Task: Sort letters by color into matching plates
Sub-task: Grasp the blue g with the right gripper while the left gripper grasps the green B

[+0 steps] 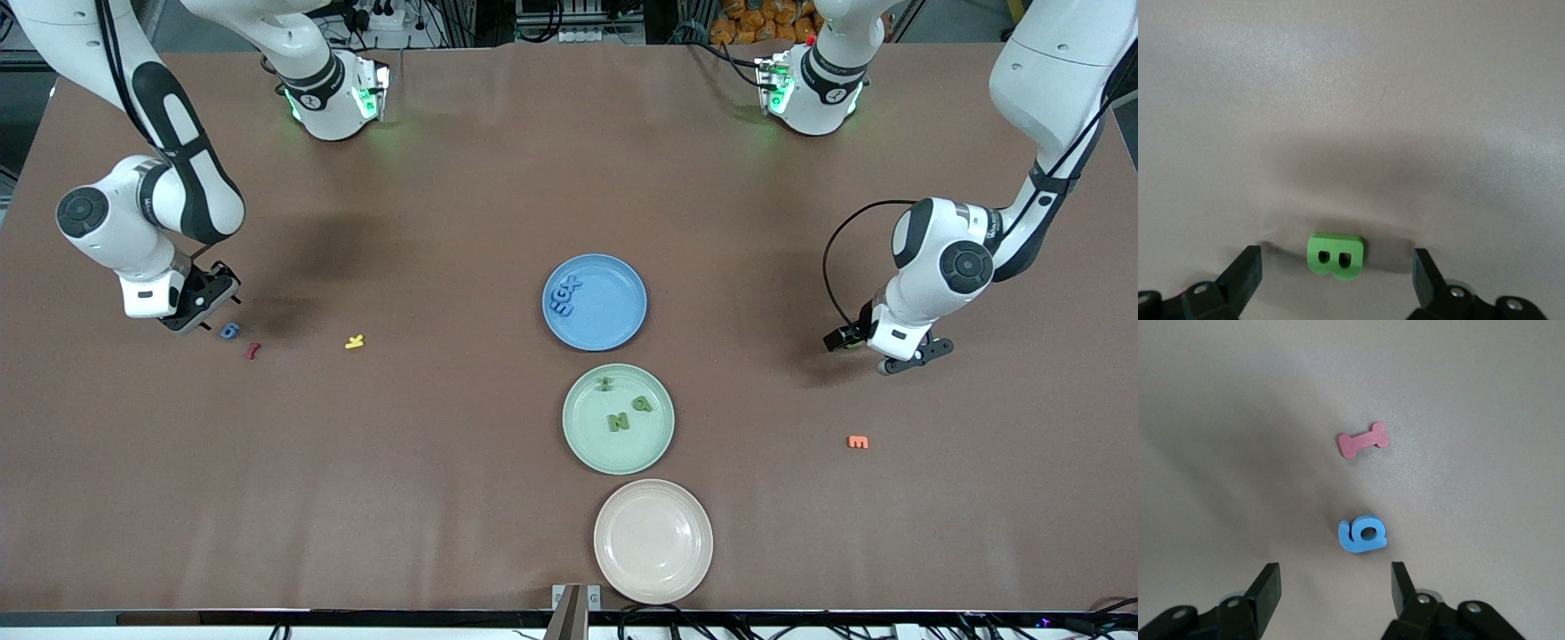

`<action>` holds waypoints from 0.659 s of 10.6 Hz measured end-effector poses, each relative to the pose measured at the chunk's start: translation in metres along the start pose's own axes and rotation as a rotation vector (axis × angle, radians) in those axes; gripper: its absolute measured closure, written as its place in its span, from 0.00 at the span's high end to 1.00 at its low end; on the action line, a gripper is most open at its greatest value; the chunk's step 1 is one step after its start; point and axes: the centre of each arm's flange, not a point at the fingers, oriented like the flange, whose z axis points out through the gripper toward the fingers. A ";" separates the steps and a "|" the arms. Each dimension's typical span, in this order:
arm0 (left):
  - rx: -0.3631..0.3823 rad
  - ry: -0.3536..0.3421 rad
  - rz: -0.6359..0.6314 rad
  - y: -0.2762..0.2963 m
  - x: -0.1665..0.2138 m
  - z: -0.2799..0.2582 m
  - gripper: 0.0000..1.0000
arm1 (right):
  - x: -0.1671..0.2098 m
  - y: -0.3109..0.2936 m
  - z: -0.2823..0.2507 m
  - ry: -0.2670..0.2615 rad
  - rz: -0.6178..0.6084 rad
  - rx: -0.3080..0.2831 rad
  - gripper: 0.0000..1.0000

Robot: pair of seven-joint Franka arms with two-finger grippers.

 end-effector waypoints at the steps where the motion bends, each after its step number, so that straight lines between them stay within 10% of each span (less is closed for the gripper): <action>1: -0.001 0.000 -0.001 0.000 0.001 0.000 1.00 | 0.000 0.001 0.002 -0.004 -0.006 0.002 0.76; 4: -0.005 -0.005 -0.002 0.001 0.003 0.004 1.00 | 0.003 0.005 0.009 -0.014 -0.030 0.001 0.76; 7: -0.007 0.004 -0.001 0.003 0.007 0.000 0.67 | 0.003 0.008 0.019 -0.018 -0.017 0.012 0.76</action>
